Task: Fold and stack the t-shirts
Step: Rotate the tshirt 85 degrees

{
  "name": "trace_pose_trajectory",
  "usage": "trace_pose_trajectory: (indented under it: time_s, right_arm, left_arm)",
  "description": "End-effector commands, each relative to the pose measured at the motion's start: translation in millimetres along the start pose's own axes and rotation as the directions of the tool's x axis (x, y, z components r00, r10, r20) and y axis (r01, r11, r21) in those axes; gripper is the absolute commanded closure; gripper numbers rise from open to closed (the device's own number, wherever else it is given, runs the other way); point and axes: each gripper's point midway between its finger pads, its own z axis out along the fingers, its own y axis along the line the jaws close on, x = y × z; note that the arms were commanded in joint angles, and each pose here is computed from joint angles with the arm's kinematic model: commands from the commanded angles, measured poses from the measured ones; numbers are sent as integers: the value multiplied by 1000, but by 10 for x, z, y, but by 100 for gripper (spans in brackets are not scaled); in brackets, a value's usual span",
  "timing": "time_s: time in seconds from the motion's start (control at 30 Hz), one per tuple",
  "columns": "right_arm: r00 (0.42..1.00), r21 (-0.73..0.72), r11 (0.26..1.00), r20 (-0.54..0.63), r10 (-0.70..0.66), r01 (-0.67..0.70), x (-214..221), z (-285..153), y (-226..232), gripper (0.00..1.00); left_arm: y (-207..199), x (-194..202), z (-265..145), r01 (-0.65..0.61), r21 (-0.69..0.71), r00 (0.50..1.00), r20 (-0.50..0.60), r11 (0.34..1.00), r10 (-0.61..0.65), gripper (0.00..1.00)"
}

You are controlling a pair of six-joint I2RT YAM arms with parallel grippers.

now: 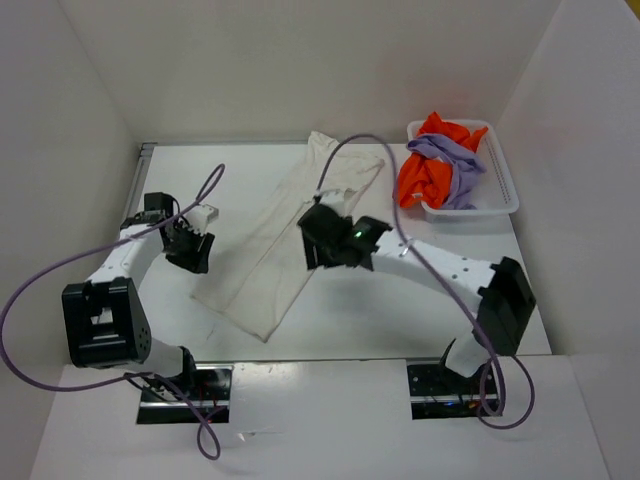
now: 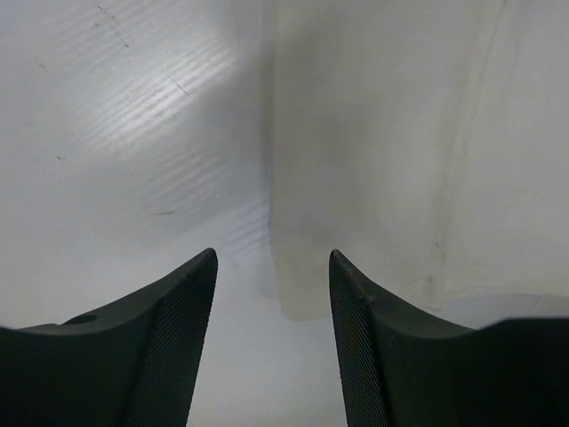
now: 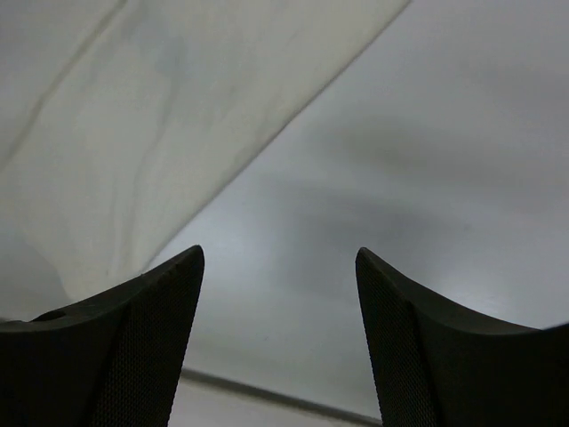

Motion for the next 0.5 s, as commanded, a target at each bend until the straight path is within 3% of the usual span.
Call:
trace_pose_trajectory:
  time_s: [0.0, 0.1, 0.23, 0.47]
  right_arm:
    - [996, -103, 995, -86, 10, -19, 604, 39, 616, 26]
    - [988, -193, 980, -133, -77, 51, 927, 11, 1119, 26]
    - [946, -190, 956, -192, -260, 224, 1412, 150, 1461, 23]
    - [923, -242, 937, -231, -307, 251, 1610, 335, 1813, 23]
  left_arm:
    - [68, -306, 7, 108, 32, 988, 107, 994, -111, 39]
    - [152, -368, -27, 160, 21, 977, 141, 987, -161, 38]
    - [230, -406, -28, 190, -16, 970, 157, 982, -185, 36]
    - [278, -419, -54, 197, -45, 968, 166, 979, -187, 35]
